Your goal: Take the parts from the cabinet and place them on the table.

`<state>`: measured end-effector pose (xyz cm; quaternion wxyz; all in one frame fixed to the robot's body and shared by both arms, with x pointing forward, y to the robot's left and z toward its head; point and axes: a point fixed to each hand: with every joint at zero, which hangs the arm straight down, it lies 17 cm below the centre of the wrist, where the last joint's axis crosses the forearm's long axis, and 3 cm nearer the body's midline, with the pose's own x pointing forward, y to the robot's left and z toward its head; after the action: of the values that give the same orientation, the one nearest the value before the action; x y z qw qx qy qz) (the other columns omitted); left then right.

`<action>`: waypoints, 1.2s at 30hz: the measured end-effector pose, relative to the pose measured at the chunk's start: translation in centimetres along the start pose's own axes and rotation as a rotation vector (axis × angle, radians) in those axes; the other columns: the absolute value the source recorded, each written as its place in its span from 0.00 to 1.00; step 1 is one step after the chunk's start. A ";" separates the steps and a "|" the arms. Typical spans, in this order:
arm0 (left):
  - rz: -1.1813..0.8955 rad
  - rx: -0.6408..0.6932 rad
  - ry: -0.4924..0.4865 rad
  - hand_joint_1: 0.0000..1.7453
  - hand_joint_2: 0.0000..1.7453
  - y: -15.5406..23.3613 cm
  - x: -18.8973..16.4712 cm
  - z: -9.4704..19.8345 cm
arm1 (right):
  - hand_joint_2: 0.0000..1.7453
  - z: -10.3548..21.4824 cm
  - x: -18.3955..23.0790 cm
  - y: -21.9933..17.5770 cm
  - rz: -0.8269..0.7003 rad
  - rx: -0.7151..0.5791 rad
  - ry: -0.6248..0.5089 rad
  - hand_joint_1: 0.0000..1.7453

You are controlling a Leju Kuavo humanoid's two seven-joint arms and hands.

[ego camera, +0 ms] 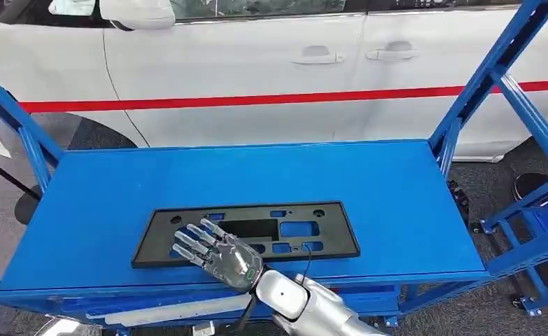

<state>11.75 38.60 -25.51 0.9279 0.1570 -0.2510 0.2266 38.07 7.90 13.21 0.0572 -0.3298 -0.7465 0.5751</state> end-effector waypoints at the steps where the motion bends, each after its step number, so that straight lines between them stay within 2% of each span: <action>1: -0.001 -0.001 -0.001 0.00 0.00 -0.1 0.0 0.0 | 1.00 -0.1 -0.5 0.4 0.011 0.012 0.013 0.00; 6: -0.003 -0.002 -0.003 0.00 0.00 -0.1 0.1 0.0 | 1.00 0.0 -2.0 2.4 0.054 0.077 0.037 0.00; 17: -0.004 -0.006 -0.001 0.00 0.00 -0.3 0.0 0.1 | 1.00 -1.0 -2.4 2.7 0.083 0.095 0.017 0.00; 22: -0.010 -0.007 0.001 0.00 0.00 -0.2 -0.2 0.1 | 1.00 -0.4 -3.6 3.8 0.093 0.140 0.070 0.00; 26: -0.012 -0.006 -0.002 0.00 0.00 -0.2 0.0 0.0 | 1.00 -0.3 -6.4 4.3 0.126 0.172 0.148 0.00; 27: -0.012 -0.007 -0.004 0.00 0.00 -0.2 0.2 0.0 | 1.00 -0.1 -7.5 4.4 0.137 0.186 0.176 0.05; 28: -0.012 -0.008 -0.004 0.00 0.00 -0.3 0.1 0.0 | 1.00 0.1 -8.4 4.7 0.144 0.200 0.201 0.26; 29: -0.012 -0.007 -0.002 0.00 0.00 -0.2 0.1 0.0 | 1.00 0.3 -9.3 4.9 0.150 0.215 0.225 0.90; 33: -0.011 -0.009 0.003 0.00 0.00 -0.3 0.1 -0.1 | 1.00 1.9 -13.1 6.1 0.168 0.287 0.313 1.00; 36: -0.011 -0.009 0.007 0.00 0.00 -0.2 0.0 0.0 | 1.00 3.5 -14.7 7.0 0.171 0.328 0.351 1.00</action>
<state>11.84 38.44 -25.58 0.9308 0.1535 -0.2477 0.2207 50.82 -2.33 10.06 0.1899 -0.4727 -0.5914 0.6251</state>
